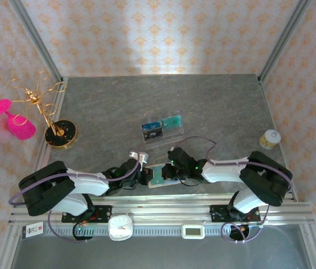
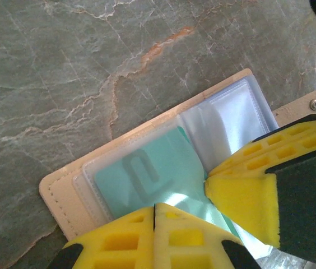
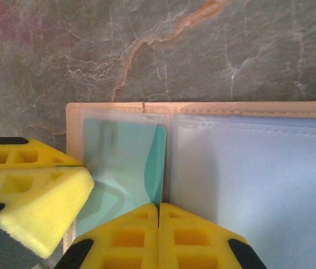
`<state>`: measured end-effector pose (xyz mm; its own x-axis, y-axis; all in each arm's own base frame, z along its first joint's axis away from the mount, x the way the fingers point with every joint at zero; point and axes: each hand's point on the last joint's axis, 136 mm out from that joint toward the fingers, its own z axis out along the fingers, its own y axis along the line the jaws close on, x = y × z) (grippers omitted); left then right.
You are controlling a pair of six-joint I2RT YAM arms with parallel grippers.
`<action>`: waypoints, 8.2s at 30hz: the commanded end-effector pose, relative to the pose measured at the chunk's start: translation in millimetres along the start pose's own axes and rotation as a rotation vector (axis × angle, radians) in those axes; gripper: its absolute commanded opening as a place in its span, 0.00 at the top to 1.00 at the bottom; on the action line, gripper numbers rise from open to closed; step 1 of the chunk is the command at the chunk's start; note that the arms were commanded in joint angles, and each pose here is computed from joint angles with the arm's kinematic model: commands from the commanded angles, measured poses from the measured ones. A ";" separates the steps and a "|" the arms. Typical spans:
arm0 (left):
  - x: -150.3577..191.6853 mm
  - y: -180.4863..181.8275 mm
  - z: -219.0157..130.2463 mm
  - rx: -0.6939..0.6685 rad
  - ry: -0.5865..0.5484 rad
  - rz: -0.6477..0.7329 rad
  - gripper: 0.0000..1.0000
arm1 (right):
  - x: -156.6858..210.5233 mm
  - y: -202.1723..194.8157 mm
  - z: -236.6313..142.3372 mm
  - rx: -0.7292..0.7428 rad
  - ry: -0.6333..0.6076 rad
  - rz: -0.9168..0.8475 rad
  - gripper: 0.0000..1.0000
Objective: Take the credit cards out of the card holder
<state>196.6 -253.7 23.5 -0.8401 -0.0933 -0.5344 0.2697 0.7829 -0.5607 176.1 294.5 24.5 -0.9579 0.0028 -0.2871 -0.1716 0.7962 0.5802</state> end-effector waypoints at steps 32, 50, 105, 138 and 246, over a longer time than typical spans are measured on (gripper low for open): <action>-35.5 4.9 -50.4 -0.075 -0.151 0.015 0.79 | 3.9 25.6 2.8 -0.046 0.011 -0.112 0.77; -30.6 4.8 -45.8 -0.068 -0.125 0.014 0.80 | 6.2 -2.1 0.6 0.121 -0.034 -0.097 0.77; 26.3 17.9 3.2 -0.124 0.127 0.090 1.00 | 2.2 -5.2 -4.2 -0.005 0.003 0.000 0.81; -6.5 -41.5 -4.2 0.050 0.038 0.120 1.00 | 16.3 -34.8 -21.9 0.039 -0.001 0.090 1.00; -156.0 -94.0 -158.8 0.510 -0.630 0.019 1.00 | -185.8 -119.1 -70.2 0.292 -0.477 0.218 0.97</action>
<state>233.4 -213.8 250.6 -0.4691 -0.5587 -0.6840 0.5483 0.4229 -0.7215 347.4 157.5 61.9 -0.7323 0.4626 -0.4997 0.1886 0.8429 0.5040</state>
